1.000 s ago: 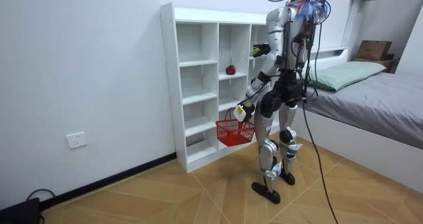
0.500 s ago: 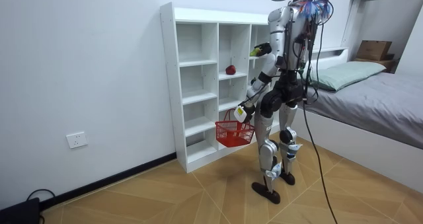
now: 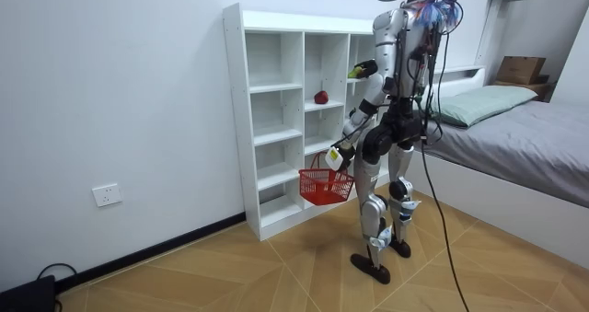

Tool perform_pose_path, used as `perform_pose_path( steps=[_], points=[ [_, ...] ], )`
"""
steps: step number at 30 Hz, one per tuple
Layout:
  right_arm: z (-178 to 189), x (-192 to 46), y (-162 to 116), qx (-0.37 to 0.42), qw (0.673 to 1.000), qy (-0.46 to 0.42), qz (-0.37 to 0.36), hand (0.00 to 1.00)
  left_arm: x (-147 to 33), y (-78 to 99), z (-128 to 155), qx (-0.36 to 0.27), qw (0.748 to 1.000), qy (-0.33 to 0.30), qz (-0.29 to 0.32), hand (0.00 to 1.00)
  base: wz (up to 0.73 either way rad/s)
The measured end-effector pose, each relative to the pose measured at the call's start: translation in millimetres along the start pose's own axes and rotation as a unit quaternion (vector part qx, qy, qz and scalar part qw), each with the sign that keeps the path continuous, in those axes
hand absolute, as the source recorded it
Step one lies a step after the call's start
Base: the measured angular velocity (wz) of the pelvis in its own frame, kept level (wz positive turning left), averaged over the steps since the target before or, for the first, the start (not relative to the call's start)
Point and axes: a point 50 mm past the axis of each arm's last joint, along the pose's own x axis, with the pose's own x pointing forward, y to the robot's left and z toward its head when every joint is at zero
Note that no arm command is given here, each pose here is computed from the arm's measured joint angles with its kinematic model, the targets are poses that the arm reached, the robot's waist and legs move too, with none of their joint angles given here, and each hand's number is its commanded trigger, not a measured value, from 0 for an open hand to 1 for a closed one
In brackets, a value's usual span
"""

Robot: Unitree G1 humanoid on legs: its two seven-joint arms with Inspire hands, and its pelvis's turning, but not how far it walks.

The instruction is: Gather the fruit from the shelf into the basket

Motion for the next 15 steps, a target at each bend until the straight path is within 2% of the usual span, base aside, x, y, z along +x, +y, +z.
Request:
perform_pose_path(
  steps=[11,15],
  points=[
    [1.5,-0.4,3.3,0.001,1.0,-0.002,0.009,1.0,1.0,1.8,-1.1,0.0,1.0,0.006,0.018,1.0,0.0],
    [16.2,-14.1,11.0,-0.031,0.997,-0.044,0.054,1.0,1.3,1.8,-0.6,0.0,1.0,0.006,0.019,1.0,0.0]
  ],
)
